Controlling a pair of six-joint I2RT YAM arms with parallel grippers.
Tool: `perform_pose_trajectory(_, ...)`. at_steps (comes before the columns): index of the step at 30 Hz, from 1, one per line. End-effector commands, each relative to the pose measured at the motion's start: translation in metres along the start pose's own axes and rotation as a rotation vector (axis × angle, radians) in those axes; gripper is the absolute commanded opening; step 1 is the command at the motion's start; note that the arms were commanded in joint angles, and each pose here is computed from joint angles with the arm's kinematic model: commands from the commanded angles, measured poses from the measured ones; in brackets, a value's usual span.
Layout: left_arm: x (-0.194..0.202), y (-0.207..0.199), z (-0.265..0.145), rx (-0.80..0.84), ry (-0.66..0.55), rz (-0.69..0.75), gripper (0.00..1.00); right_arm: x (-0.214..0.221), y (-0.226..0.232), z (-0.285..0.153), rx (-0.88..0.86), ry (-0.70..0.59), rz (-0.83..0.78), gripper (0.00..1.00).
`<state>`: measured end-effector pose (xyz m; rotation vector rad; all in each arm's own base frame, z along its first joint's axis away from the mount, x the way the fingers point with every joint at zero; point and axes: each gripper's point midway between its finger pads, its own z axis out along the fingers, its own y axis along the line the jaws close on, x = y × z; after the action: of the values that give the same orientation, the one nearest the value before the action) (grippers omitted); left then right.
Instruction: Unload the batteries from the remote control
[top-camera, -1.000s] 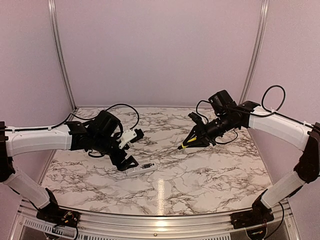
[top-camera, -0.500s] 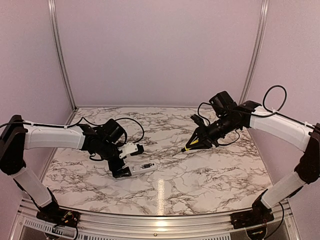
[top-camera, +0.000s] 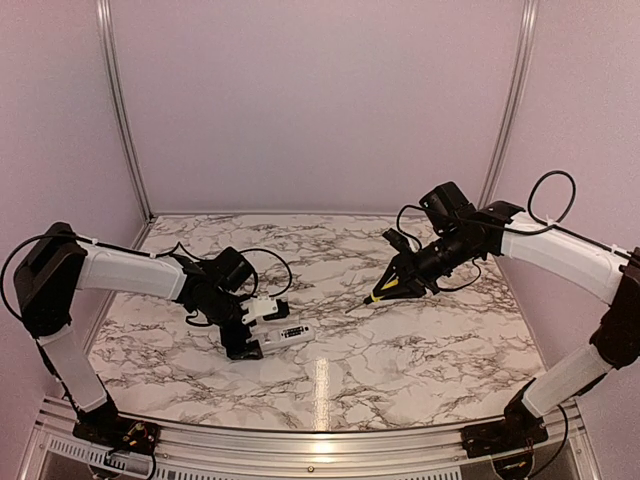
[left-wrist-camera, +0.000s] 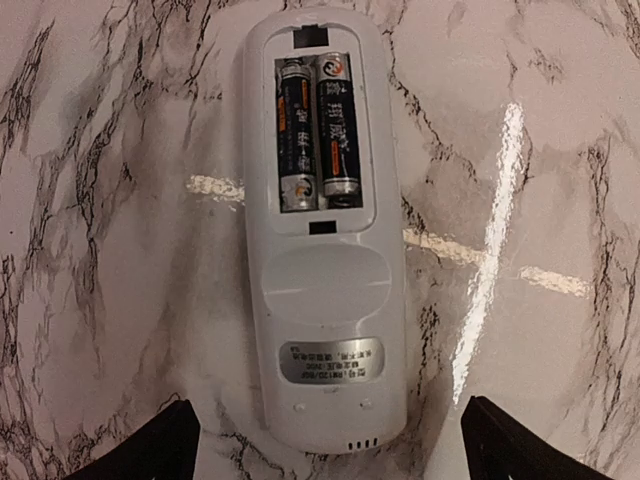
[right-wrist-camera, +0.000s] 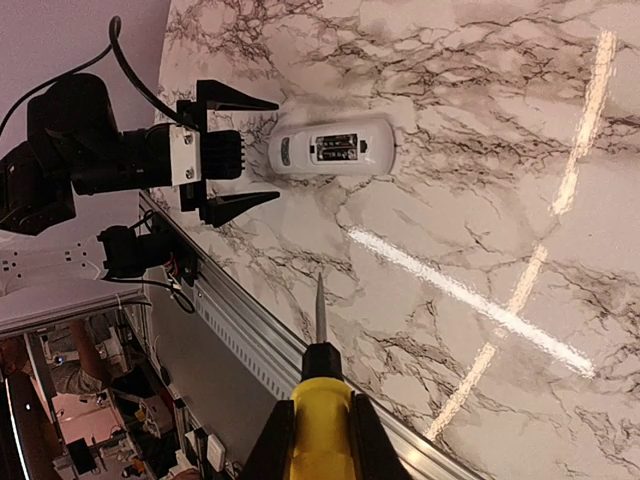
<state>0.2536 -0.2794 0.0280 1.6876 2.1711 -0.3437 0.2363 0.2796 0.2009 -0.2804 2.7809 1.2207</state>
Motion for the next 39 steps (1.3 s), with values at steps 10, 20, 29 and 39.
perform_pose_trajectory(10, -0.016, 0.006, 0.018, 0.060, -0.059, -0.039, 0.90, -0.015, 0.010, -0.007, -0.004, -0.025, -0.010, 0.00)
perform_pose_trajectory(20, -0.014, 0.007, 0.023, 0.083, -0.039, -0.036, 0.73, -0.021, 0.011, -0.004, -0.011, -0.015, -0.025, 0.00)
perform_pose_trajectory(29, -0.031, -0.003, 0.013, 0.086, -0.086, -0.034, 0.57, -0.020, 0.003, -0.010, 0.005, -0.026, -0.024, 0.00)
perform_pose_trajectory(39, -0.081, -0.039, 0.012, 0.076, -0.195, -0.048, 0.55, -0.016, -0.017, -0.024, 0.055, -0.049, -0.013, 0.00)
